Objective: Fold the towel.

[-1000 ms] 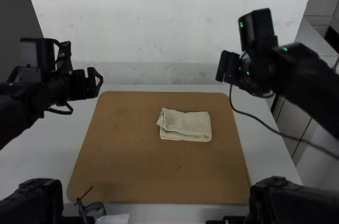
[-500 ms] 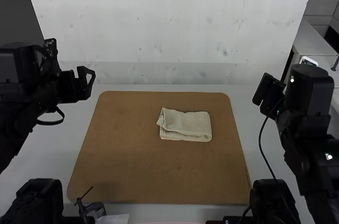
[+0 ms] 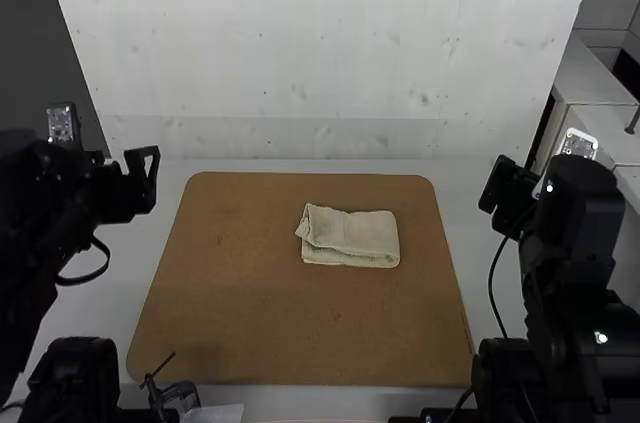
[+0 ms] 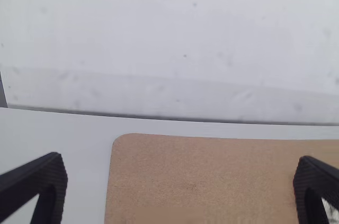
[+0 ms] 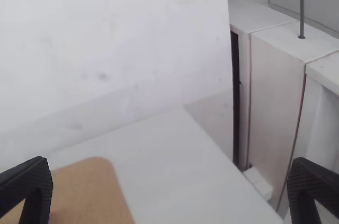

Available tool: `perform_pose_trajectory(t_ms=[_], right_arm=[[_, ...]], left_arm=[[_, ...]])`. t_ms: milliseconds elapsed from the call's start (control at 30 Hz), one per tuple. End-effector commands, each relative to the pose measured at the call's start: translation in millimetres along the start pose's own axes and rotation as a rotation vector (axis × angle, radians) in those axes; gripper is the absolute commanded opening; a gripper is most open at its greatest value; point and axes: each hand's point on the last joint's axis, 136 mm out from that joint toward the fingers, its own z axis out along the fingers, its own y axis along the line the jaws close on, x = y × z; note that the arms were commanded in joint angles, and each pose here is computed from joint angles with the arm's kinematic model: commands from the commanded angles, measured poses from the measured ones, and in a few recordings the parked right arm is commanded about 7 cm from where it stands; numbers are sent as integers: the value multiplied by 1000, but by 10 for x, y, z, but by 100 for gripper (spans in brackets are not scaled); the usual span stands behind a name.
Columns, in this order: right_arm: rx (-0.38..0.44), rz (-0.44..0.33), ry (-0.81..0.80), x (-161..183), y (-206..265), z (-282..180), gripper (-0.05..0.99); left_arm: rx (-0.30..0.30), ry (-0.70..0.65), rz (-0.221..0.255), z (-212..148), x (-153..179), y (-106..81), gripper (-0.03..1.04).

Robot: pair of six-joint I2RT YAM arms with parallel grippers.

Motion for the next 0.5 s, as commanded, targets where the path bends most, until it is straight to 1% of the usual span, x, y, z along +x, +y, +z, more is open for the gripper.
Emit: perform_pose_trajectory(t_ms=[0, 67, 100, 200, 233, 267, 367, 400, 467], right_arm=[[-13, -19, 3, -17, 12, -47, 97], [-11, -33, 40, 65, -1, -60, 97], [-17, -43, 71, 128, 2, -74, 97], [-15, -66, 161, 319, -28, -119, 97], [-18, -69, 188, 369, -31, -144, 97], [-25, -60, 210, 410, -28, -169, 97], [-18, -82, 291, 600, -66, -215, 97], [-15, -89, 317, 670, -79, -226, 97], [-24, -104, 375, 825, -80, -249, 97]], left_arm=[[-28, 87, 66, -83, 291, 69, 96], [-41, 192, 58, -119, 540, 104, 98], [-48, 212, 60, -134, 580, 119, 98], [-57, 222, 113, -159, 576, 140, 98], [-68, 238, 140, -175, 605, 166, 98], [-67, 255, 152, -196, 634, 167, 98], [-60, 301, 164, -253, 713, 160, 99], [-54, 312, 176, -263, 737, 154, 99], [-53, 329, 182, -284, 768, 155, 99]])
